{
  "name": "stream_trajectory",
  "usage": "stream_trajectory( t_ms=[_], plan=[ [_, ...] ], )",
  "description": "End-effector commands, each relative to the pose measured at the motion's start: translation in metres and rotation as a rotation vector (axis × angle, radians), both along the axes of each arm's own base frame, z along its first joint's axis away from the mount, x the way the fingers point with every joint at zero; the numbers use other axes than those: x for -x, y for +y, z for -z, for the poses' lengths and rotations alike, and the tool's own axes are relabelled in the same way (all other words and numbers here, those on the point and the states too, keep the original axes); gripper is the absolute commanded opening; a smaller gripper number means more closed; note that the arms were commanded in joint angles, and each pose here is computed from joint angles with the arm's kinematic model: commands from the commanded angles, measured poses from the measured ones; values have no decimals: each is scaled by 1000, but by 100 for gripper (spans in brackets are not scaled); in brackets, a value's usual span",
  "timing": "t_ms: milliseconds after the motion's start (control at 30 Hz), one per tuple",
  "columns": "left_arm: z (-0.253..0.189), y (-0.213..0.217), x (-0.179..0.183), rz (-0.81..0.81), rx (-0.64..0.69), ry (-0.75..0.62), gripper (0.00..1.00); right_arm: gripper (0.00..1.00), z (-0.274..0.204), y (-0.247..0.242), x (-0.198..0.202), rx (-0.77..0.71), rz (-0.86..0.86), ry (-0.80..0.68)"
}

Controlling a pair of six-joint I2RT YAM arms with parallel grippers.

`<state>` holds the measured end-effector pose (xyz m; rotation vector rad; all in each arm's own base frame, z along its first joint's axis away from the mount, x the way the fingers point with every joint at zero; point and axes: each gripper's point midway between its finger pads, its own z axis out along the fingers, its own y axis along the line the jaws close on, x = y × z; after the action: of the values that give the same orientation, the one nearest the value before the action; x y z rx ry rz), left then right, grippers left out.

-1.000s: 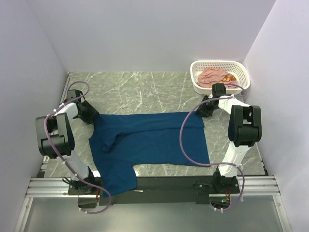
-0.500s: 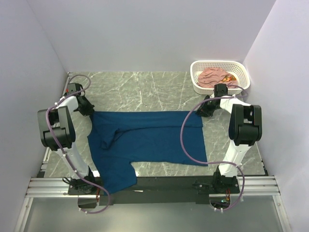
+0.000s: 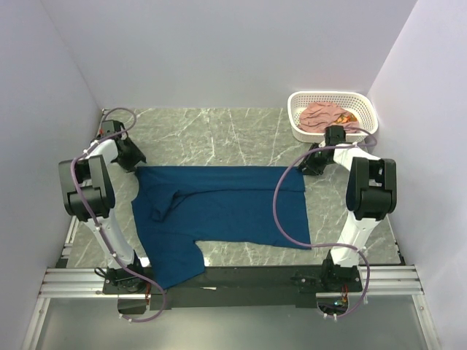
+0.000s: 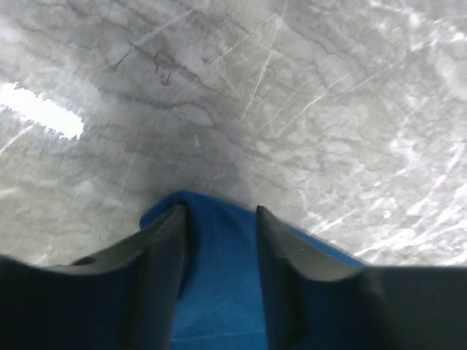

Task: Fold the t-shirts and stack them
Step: Fold the tshirt

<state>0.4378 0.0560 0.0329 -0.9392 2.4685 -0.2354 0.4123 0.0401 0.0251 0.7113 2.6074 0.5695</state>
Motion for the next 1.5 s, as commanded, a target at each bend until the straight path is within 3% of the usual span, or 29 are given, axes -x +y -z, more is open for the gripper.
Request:
stream_trajectory(
  t_ms=[0, 233, 333, 467, 533, 700, 800, 1033, 1267, 1467],
  plan=[
    [-63, 10, -9, -17, -51, -130, 59, 41, -35, -3, -9, 79, -15, -87],
    [-119, 3, 33, -40, -176, -136, 89, 48, -80, 48, 15, 138, -146, -182],
    [-134, -19, 54, 0, -204, -156, 92, 50, -89, 66, 33, 171, -196, -205],
    [-131, -76, 98, 162, -287, -128, 83, 50, -101, 104, 70, 174, -302, -256],
    [-128, -98, 119, 238, -301, -121, 72, 50, -100, 118, 90, 166, -353, -270],
    [-107, -168, 167, 450, -258, -79, 53, 49, -85, 121, 120, 162, -395, -267],
    [-87, -194, 180, 537, -268, -47, 49, 49, -83, 117, 127, 170, -401, -283],
    [-44, -191, 169, 580, -427, 58, 45, 49, -87, 114, 142, 153, -415, -306],
    [-7, -178, 158, 570, -507, 157, 44, 49, -86, 104, 154, 187, -427, -301],
    [3, -157, 154, 535, -607, 215, 43, 49, -76, 100, 160, 200, -432, -281]
  ],
)
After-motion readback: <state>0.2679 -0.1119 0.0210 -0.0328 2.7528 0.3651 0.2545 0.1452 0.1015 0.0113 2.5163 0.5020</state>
